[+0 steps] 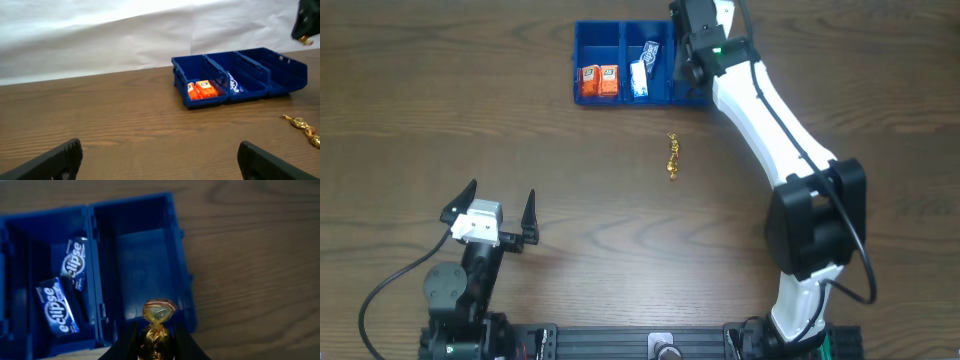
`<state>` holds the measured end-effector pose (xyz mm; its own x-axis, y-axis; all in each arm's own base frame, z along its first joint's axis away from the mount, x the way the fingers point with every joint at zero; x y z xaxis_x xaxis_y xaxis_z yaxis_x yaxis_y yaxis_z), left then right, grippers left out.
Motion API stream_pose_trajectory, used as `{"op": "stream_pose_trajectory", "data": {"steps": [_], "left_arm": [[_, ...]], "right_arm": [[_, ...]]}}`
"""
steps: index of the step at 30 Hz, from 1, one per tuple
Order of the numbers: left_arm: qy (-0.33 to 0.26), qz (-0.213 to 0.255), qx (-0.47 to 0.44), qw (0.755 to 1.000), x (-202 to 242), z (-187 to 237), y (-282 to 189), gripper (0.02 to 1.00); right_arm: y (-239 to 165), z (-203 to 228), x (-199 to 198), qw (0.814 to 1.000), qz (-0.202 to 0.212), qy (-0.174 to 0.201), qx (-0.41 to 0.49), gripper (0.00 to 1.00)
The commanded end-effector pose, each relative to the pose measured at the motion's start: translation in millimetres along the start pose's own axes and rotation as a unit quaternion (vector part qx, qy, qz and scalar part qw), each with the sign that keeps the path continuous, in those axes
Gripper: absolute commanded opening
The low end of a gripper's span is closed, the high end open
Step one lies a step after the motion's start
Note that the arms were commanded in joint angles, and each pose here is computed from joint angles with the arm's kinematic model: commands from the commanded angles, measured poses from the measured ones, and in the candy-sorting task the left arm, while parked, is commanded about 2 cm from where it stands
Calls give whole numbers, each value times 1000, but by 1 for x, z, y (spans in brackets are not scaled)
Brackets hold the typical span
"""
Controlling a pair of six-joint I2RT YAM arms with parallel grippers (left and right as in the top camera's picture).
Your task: Sort Candies Into Trays
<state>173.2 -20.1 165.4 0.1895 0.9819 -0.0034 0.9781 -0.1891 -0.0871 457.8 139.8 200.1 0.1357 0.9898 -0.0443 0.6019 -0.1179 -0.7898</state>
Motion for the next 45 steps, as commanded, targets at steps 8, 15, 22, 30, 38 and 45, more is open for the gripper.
{"op": "stream_pose_trajectory", "data": {"steps": [8,15,22,30,38,45], "left_arm": [[1,11,24,1000,-2,15,1,996],[1,11,24,1000,-2,15,1,996],[1,11,24,1000,-2,15,1,996],[1,11,24,1000,-2,15,1,996],[1,11,24,1000,-2,15,1,996],[1,11,24,1000,-2,15,1,993]], "right_arm": [[29,6,8,1000,1,-15,5,185],[33,2,6,1000,0,-9,-4,187],[35,1,2,1000,3,-5,-3,224],[38,0,3,1000,2,-4,-7,454],[38,4,2,1000,5,-8,3,840],[11,3,4,1000,-4,-16,8,849]]}}
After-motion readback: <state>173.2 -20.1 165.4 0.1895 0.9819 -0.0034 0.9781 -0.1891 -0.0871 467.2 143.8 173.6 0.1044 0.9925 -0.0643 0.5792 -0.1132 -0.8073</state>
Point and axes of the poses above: each gripper's point midway between its finger pads, its own y axis out along the fingers, its own x axis along the line the jaws close on, z = x × y, the point moved 7 cm from there along -y, back along the fingers, and after that the axes turned 3 degrees about -y, right-handed, at the moved point
